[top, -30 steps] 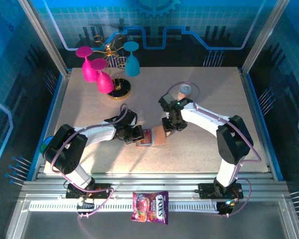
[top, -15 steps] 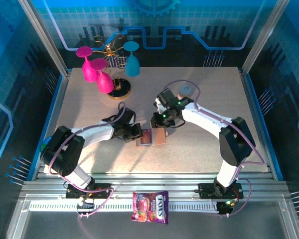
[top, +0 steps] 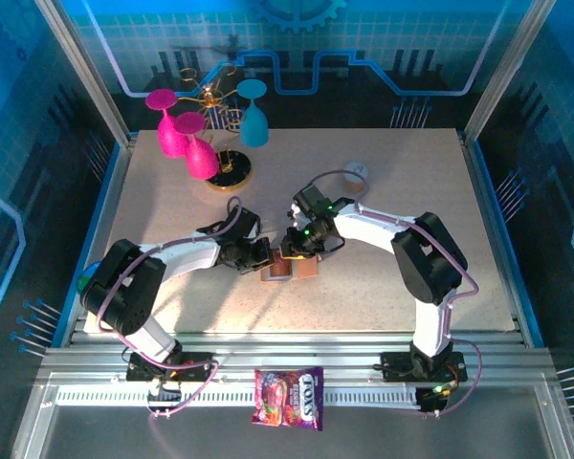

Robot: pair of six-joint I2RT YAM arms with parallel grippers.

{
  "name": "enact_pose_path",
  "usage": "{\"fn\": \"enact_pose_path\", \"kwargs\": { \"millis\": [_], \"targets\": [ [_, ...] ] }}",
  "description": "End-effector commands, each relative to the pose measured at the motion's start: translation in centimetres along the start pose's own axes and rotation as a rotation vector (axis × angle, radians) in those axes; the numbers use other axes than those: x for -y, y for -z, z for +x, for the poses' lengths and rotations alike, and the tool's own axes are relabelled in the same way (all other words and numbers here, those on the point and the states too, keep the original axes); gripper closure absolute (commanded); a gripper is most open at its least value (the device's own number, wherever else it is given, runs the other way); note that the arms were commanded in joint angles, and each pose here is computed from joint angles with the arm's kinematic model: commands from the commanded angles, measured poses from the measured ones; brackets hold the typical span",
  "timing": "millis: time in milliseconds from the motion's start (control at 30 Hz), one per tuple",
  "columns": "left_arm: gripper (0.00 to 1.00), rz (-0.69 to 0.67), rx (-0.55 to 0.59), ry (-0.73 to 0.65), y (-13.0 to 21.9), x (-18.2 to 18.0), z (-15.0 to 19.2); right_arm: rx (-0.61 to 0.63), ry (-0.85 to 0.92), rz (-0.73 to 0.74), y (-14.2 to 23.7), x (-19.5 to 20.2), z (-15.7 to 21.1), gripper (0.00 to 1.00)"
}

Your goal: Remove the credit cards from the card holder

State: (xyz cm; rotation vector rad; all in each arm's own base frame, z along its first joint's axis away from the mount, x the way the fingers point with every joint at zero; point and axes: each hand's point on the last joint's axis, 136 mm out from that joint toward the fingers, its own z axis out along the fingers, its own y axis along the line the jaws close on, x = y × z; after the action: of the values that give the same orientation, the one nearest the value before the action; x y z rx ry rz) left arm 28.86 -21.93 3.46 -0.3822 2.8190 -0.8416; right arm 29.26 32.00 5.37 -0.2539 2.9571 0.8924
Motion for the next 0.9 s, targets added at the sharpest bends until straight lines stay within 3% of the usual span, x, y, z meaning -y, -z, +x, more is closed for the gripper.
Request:
{"fn": "enact_pose_path", "kwargs": {
  "millis": [0,467,867],
  "targets": [
    [1.0,-0.024,-0.029,-0.012,-0.4,-0.6,0.3,-0.033,-0.012,-0.013,-1.1,0.3,0.6,0.72],
    [1.0,-0.048,-0.031,-0.019,-0.4,-1.1,0.4,-0.062,-0.03,-0.02,-2.4,1.2,1.3,0.72],
    [1.0,-0.053,-0.029,-0.019,-0.3,-1.3,0.4,-0.056,-0.025,0.062,-1.8,2.8,1.5,0.61]
  ]
}}
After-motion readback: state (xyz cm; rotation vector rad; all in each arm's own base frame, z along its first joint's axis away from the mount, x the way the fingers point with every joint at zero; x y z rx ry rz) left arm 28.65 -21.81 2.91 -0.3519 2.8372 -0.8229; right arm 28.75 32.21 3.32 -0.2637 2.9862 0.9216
